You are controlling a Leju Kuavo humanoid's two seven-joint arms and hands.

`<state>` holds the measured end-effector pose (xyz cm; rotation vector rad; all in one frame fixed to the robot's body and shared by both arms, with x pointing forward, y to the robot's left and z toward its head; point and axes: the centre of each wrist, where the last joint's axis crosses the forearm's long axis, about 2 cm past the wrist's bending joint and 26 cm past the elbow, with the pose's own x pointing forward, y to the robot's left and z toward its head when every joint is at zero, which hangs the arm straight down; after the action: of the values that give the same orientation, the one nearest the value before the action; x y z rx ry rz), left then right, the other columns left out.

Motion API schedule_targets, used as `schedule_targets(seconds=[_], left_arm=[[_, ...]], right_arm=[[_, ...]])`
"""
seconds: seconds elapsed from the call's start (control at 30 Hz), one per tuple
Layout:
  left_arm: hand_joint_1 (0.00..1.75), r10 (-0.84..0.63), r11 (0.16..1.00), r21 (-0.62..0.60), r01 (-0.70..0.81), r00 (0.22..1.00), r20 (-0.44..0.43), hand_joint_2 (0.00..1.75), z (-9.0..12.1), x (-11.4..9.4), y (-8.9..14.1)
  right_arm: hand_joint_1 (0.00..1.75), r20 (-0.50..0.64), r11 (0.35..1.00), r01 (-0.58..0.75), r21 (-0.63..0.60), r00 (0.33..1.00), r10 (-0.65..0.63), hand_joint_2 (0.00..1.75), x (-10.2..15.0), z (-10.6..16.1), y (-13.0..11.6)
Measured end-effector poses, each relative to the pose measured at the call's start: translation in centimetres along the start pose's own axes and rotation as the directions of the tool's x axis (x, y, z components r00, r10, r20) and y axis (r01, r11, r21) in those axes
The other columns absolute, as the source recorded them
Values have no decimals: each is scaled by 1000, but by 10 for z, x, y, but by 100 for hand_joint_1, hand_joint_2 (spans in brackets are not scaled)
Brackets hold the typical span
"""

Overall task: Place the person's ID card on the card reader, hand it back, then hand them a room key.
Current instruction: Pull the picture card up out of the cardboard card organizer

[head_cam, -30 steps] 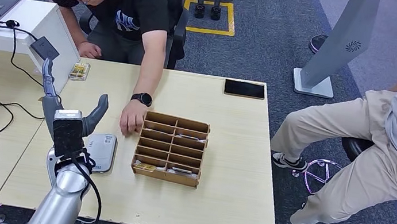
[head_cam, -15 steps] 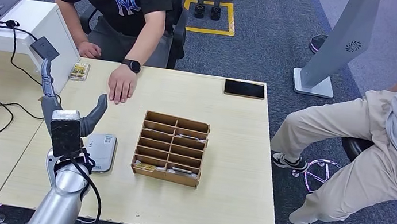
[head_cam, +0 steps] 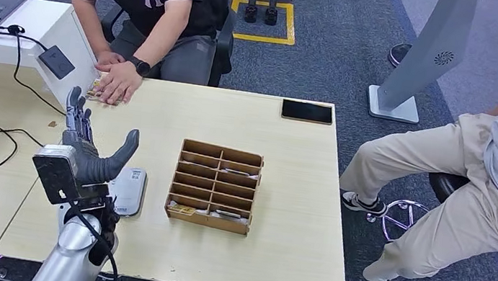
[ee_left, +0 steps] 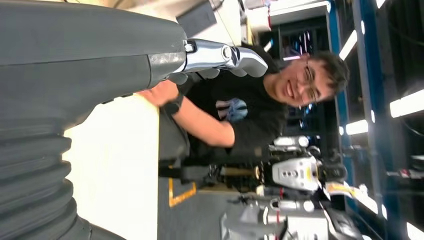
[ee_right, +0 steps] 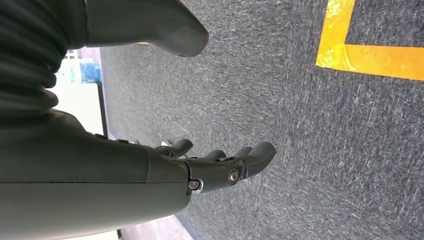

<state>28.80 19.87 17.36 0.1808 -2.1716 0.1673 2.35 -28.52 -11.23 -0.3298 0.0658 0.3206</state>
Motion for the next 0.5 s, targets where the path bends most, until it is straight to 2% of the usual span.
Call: schedule_targets(seconds=[0.2,0.5], left_arm=[[0,47,997,-60,-45,998,30,175,6,8,-1],[0,258,930,-286,-232,964,59,175,18,28,-14]], right_arm=[[0,1,1000,-1,2,1000,1,175,-1,0,0],[0,26,1000,1,10,1000,-1,175,-1,0,0]])
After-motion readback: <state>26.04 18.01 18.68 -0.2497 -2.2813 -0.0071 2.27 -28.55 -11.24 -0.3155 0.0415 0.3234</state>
